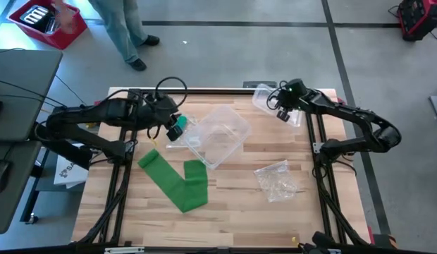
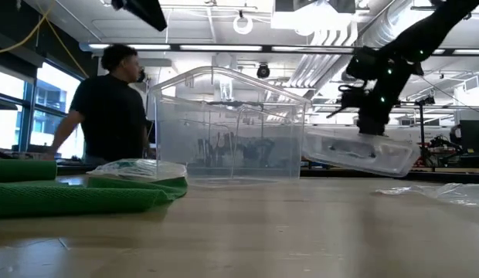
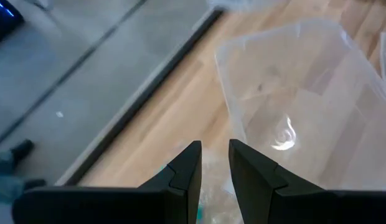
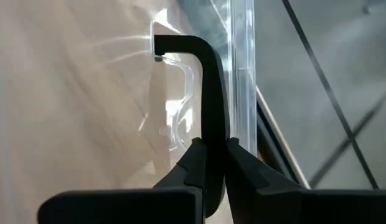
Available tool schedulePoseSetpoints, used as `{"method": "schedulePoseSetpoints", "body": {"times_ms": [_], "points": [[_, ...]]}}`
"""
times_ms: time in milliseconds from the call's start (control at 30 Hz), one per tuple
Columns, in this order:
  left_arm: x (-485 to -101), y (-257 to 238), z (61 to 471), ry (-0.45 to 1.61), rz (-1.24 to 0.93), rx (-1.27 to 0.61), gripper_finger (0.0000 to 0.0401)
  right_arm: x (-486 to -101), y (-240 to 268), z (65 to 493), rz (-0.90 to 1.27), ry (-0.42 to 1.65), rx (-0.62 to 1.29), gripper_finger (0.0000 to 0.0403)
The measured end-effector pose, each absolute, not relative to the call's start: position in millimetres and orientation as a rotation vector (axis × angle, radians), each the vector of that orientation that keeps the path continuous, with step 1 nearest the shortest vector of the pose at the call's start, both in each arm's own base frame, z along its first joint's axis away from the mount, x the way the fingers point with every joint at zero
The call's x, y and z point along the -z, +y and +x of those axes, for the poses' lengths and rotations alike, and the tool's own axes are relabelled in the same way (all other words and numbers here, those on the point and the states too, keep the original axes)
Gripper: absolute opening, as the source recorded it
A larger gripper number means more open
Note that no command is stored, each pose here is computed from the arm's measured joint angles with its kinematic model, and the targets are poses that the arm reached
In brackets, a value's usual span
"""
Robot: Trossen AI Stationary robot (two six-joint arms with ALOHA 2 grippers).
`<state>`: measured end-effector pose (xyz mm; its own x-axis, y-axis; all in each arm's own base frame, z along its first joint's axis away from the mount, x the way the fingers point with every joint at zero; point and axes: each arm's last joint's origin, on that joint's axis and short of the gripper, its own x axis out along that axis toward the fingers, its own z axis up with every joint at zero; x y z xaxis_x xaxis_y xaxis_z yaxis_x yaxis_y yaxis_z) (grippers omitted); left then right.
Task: Roll bandage
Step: Open the transparent storage box
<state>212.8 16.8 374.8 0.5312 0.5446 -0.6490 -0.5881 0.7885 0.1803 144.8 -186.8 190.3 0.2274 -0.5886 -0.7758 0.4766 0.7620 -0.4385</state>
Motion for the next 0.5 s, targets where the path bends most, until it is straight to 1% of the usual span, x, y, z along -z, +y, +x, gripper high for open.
{"method": "schedulePoseSetpoints", "body": {"times_ms": [100, 233, 400, 500], "points": [[-357, 16, 208, 0.745, -0.124, -0.673, 0.0076, -180, -184, 142, -0.099, 1.092, 0.698, 0.0021], [-333, 15, 199, 0.724, -0.231, -0.661, 0.0076, -167, -179, 140, -0.146, 1.083, 0.631, 0.0029], [-307, 13, 182, 0.76, -0.363, -0.652, 0.0076, -157, -176, 136, -0.166, 1.085, 0.63, 0.0044], [-292, 12, 175, 0.793, -0.423, -0.649, 0.0076, -159, -178, 137, -0.156, 1.055, 0.68, 0.0058]]}}
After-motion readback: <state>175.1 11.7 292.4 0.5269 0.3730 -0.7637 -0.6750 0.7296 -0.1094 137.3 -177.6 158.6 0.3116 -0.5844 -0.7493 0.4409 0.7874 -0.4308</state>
